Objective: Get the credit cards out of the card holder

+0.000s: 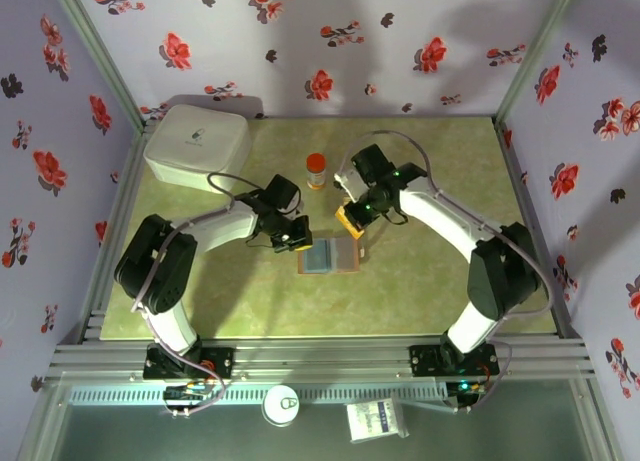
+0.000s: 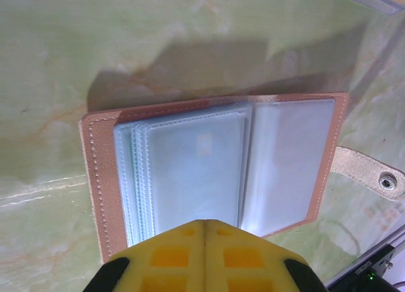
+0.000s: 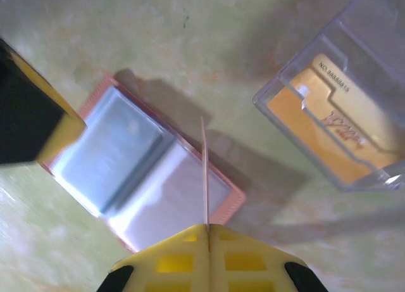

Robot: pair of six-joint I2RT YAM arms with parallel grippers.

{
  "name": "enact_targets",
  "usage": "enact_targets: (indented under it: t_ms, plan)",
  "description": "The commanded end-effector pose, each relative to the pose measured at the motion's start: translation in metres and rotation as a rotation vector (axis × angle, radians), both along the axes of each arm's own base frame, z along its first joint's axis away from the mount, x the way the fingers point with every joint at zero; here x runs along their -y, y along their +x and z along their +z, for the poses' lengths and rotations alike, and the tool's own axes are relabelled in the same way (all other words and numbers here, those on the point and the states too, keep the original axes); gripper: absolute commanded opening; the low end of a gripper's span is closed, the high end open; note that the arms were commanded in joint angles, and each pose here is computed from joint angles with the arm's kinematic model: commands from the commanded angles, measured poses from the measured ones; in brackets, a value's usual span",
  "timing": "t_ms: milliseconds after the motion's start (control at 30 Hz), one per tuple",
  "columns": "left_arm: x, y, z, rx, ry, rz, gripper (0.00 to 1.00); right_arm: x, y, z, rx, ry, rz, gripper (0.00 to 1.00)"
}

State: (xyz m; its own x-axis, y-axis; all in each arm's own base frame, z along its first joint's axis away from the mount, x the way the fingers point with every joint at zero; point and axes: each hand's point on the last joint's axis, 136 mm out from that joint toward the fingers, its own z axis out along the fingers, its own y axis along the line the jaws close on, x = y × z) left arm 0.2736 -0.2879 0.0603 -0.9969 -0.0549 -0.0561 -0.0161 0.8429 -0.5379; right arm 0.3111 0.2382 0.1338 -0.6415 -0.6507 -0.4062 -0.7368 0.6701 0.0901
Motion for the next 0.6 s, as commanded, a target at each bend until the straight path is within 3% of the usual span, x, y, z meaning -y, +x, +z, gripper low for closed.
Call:
enact_targets:
  t_ms: [0,133,567]
  plan:
    - [-0.009,0.001,0.004,0.025,0.007,0.012,0.03,0.021,-0.005,-0.007,0.039,-0.193,0.319,0.00]
    - [-0.015,0.002,0.002,0.025,0.012,0.026,0.03,0.028,0.011,0.000,0.072,-0.228,0.452,0.00]
    - [-0.021,0.005,0.003,0.017,0.015,0.038,0.03,0.028,0.065,0.011,0.054,-0.192,0.563,0.00]
